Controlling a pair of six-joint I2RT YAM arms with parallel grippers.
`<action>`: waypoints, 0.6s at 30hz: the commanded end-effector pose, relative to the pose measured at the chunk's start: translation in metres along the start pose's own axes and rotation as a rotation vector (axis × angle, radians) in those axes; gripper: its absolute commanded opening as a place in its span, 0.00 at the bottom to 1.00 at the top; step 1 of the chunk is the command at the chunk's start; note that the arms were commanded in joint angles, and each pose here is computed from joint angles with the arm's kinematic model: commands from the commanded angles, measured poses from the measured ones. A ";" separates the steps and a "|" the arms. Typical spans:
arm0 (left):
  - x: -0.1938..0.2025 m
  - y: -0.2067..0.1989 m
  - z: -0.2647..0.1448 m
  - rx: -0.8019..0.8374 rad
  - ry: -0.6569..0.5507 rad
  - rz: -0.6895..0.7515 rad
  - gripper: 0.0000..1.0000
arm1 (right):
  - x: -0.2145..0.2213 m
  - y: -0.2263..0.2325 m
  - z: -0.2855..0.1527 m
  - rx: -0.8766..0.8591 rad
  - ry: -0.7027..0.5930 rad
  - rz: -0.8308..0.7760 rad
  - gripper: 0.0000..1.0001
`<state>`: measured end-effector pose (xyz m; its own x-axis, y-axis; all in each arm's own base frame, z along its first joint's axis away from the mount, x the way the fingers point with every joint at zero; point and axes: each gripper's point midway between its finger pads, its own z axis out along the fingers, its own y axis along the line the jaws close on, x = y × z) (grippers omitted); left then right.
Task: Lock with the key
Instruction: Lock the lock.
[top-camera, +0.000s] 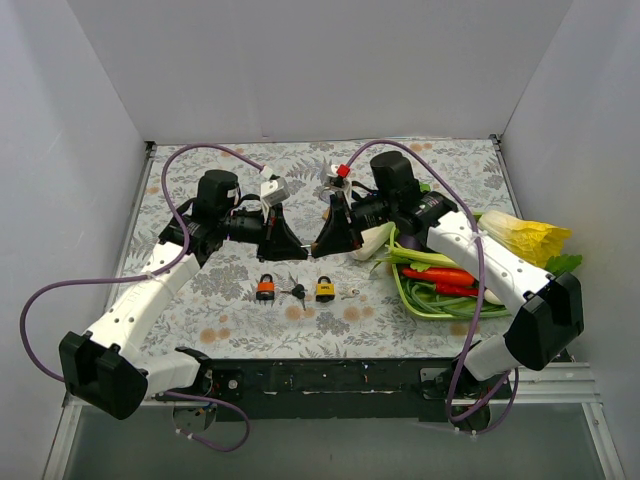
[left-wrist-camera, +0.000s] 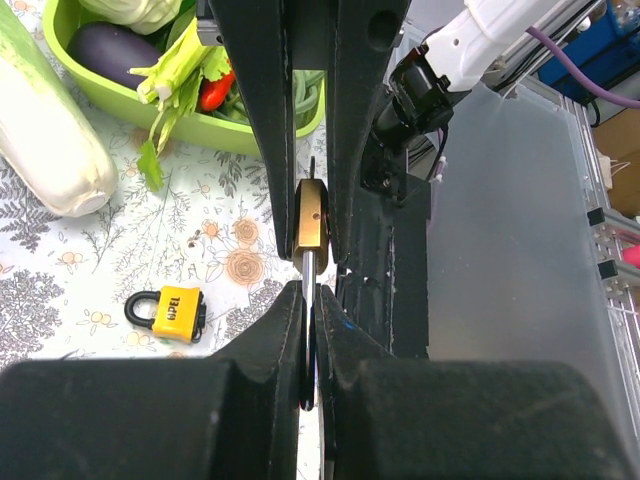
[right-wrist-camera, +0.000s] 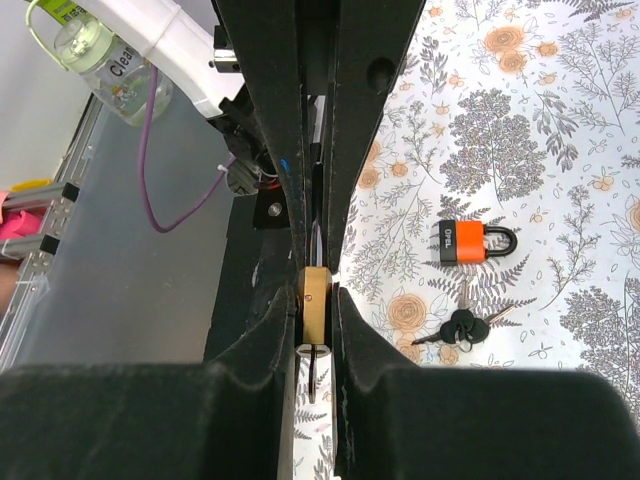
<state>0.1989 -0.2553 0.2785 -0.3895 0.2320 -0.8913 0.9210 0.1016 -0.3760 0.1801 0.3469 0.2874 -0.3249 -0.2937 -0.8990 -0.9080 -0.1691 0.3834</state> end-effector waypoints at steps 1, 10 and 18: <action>-0.028 0.010 0.004 -0.039 -0.078 0.133 0.00 | 0.004 0.038 0.019 -0.167 0.018 0.008 0.01; -0.027 0.002 0.009 -0.003 -0.100 0.084 0.00 | -0.007 0.034 0.026 -0.144 -0.024 -0.015 0.01; -0.035 0.006 0.017 0.015 -0.122 0.091 0.00 | -0.011 0.043 0.037 -0.190 -0.036 -0.018 0.01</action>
<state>0.1954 -0.2597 0.2759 -0.4773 0.2012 -0.8554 0.8787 0.0969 -0.4675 0.1774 0.3519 0.2852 -0.4019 -0.2846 -0.8703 -0.8763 -0.1564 0.4558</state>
